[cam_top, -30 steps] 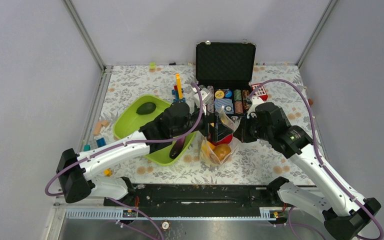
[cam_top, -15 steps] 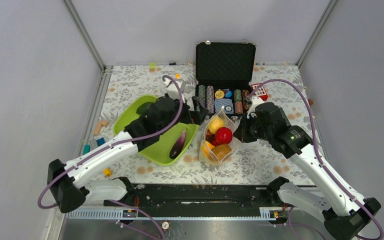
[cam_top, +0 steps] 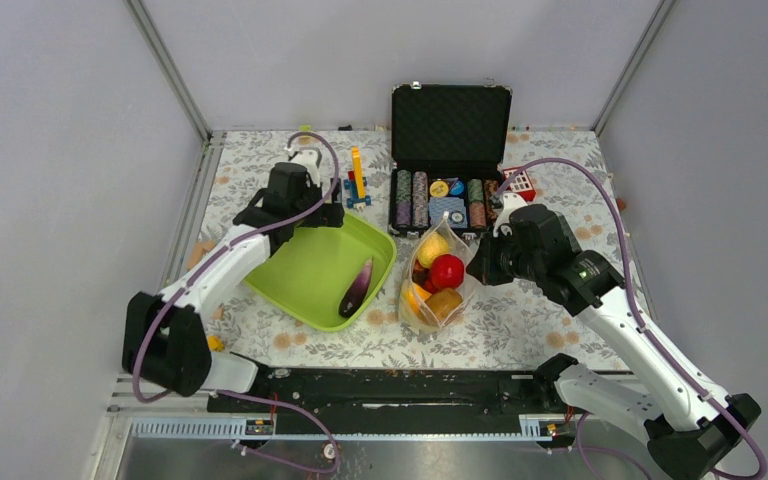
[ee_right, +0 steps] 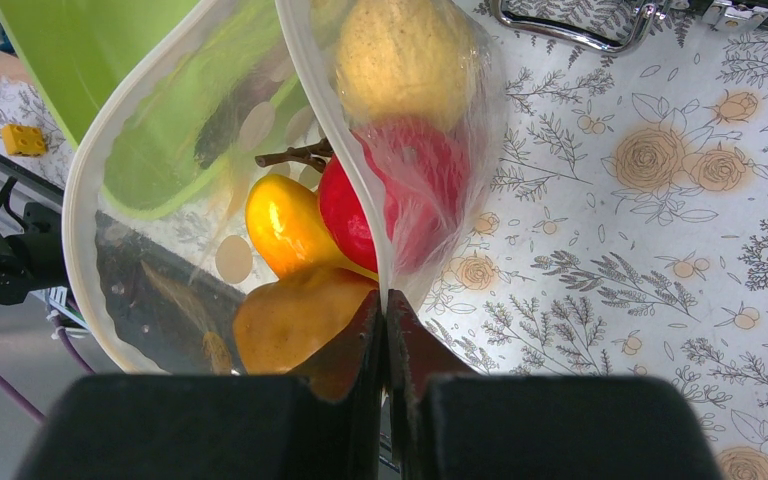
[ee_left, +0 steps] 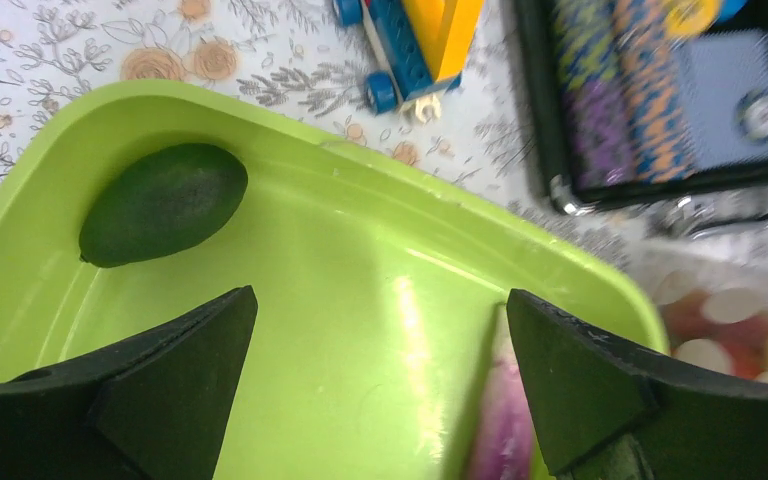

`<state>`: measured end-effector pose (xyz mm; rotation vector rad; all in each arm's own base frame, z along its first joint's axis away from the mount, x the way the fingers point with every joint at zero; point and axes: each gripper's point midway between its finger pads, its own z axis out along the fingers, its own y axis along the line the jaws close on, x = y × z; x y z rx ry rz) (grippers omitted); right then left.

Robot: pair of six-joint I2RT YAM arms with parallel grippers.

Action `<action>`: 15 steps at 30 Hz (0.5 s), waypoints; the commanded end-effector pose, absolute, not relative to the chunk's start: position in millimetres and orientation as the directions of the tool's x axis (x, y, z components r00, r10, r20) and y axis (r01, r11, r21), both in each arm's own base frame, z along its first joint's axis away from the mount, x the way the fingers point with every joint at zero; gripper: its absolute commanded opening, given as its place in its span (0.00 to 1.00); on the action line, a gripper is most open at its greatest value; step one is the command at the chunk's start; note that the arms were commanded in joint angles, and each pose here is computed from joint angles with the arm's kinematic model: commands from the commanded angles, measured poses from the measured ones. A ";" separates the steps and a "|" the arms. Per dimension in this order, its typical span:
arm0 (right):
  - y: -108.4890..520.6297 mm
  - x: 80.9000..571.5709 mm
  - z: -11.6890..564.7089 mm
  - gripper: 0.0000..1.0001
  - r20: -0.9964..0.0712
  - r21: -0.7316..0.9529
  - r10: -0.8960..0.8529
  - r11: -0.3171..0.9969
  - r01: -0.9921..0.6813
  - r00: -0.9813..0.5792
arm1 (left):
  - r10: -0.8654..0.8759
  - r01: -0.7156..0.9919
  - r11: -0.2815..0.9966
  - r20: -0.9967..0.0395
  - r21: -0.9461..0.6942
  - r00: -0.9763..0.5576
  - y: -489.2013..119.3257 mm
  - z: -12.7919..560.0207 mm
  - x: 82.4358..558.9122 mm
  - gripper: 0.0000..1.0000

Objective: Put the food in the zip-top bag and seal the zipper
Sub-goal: Place the fake vegetable in the zipper food storage bag.

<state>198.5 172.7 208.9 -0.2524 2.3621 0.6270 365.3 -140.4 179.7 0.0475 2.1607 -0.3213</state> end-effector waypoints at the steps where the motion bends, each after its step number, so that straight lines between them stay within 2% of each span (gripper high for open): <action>1: 173.4 201.0 208.9 0.07 -0.664 0.359 -0.023 0.867 -0.346 -0.747 | 0.209 0.346 0.938 -0.760 -0.021 -0.615 -140.6 163.6 372.6 0.99; 5: 170.5 203.7 211.7 0.07 -0.679 0.344 -0.020 0.874 -0.343 -0.734 | 0.305 0.220 0.952 -0.693 0.212 -0.653 -96.5 139.4 388.5 0.99; 12: 169.3 208.2 211.4 0.07 -0.682 0.328 -0.025 0.883 -0.336 -0.731 | 0.331 0.027 0.904 -0.658 0.427 -0.676 -52.5 123.9 408.5 0.99; 15: 169.5 209.8 209.8 0.07 -0.678 0.322 -0.029 0.886 -0.333 -0.734 | 0.361 0.015 0.887 -0.674 0.461 -0.644 -47.8 124.8 417.2 0.99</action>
